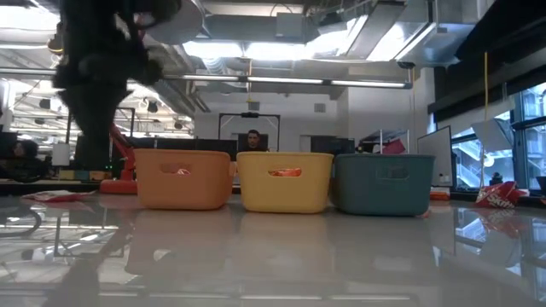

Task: Sort candy
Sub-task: Put the pink candy into the blue bin

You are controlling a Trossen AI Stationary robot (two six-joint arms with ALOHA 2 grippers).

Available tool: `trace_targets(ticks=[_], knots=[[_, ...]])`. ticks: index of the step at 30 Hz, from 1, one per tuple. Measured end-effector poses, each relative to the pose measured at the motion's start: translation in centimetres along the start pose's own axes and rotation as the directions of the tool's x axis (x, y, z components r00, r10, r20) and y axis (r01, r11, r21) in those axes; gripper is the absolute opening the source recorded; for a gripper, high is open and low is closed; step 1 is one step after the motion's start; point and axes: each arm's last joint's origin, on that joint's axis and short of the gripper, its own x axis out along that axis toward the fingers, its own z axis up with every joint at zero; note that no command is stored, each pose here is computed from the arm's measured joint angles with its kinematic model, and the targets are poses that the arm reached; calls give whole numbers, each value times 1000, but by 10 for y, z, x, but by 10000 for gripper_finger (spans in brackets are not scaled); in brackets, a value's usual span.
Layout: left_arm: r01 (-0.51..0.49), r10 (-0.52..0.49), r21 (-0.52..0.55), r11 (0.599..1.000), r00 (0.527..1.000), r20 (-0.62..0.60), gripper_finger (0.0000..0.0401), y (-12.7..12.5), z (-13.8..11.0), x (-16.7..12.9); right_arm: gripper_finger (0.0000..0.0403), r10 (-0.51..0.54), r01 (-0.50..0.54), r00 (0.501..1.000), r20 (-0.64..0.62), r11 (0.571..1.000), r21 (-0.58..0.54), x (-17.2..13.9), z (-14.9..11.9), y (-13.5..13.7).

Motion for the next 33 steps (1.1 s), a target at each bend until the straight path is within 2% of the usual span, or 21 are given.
trace_targets(ticks=[6,12,19,33], knots=[[-49,42,-96,994,996,-82,196,16,5,21,0,-19,20,1000,21,999,-49,3,-4,-2],[-57,42,-130,990,992,-117,196,23,6,33,0,-22,23,999,24,998,-64,4,-4,-3],[28,-46,-146,989,991,-124,196,22,-1,55,0,-21,22,1000,16,997,-76,4,-5,-3],[18,-37,-148,989,991,-130,196,27,-9,68,0,-16,17,1000,17,997,-71,4,-5,-2]])
